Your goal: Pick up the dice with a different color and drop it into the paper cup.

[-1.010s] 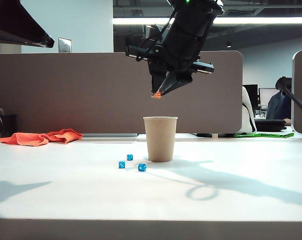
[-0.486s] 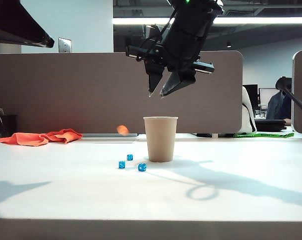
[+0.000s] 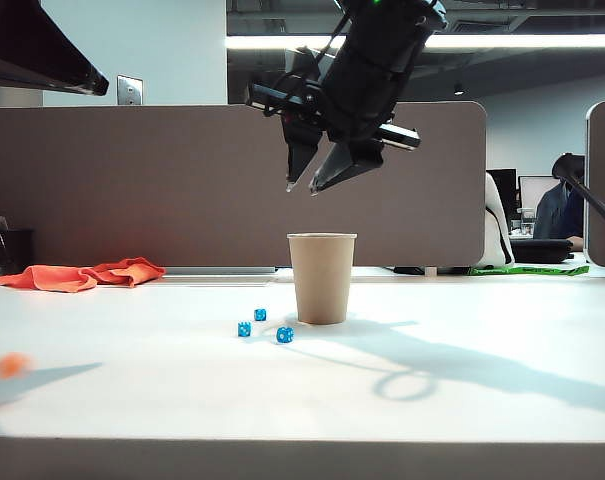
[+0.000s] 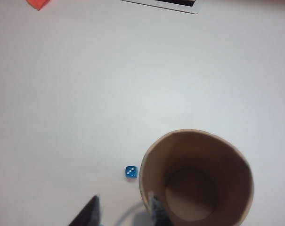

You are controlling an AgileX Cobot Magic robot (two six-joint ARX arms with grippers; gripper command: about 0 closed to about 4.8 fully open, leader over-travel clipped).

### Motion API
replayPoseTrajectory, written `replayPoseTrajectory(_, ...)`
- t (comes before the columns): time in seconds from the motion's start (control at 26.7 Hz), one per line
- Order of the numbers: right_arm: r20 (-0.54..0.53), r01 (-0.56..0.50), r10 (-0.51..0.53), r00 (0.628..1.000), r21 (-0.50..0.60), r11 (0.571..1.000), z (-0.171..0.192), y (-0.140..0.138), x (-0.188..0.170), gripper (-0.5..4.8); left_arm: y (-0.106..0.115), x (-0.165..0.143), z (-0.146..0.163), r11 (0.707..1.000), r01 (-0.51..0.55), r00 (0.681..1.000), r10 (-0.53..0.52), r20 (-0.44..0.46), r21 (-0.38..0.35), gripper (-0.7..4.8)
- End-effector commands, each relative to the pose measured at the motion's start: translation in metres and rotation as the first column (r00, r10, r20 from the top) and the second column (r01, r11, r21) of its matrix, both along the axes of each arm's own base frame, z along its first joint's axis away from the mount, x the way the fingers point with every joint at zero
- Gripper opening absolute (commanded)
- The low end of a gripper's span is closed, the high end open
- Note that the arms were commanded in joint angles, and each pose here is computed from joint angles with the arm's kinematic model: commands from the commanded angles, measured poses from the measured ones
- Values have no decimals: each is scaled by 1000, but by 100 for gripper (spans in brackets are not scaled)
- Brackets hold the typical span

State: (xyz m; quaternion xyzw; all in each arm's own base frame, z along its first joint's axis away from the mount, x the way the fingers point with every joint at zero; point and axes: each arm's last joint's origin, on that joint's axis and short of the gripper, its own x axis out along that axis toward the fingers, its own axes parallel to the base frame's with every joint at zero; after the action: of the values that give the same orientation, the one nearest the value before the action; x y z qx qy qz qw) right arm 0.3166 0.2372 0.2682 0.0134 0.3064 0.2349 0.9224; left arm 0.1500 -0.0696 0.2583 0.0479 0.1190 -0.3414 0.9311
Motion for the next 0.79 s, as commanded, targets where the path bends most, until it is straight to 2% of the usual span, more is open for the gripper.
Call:
replayPoseTrajectory(0.04,19,-7,6,1000,20,1000,5,1,0,83,0,0,3,1000,-3,1000,3,14,-8,-6)
replayPoseTrajectory(0.11,21,-7,6,1000,19,1000,5,0,0,-12,0,0,3,1000,-4,1000,4,14,-7,-6)
replayPoseTrajectory(0.19,34,-10,10,999,16,1000,7,0,0,-6,0,0,3,1000,-4,1000,4,14,-7,-6)
replayPoseTrajectory(0.3,121,-73,79,989,-50,996,11,1,1,-6,2,1,3,998,-67,998,67,21,7,-6)
replayPoseTrajectory(0.41,206,-102,125,971,-116,988,24,-4,-1,-5,5,1,4,985,-172,984,170,44,25,-6)
replayPoseTrajectory(0.64,281,-38,60,958,-84,996,55,-31,-5,-5,12,-8,14,973,-229,968,229,108,-6,-6)
replayPoseTrajectory(0.79,319,21,-1,948,-60,998,66,-60,-13,-5,21,-18,22,965,-258,953,261,156,-39,-6)
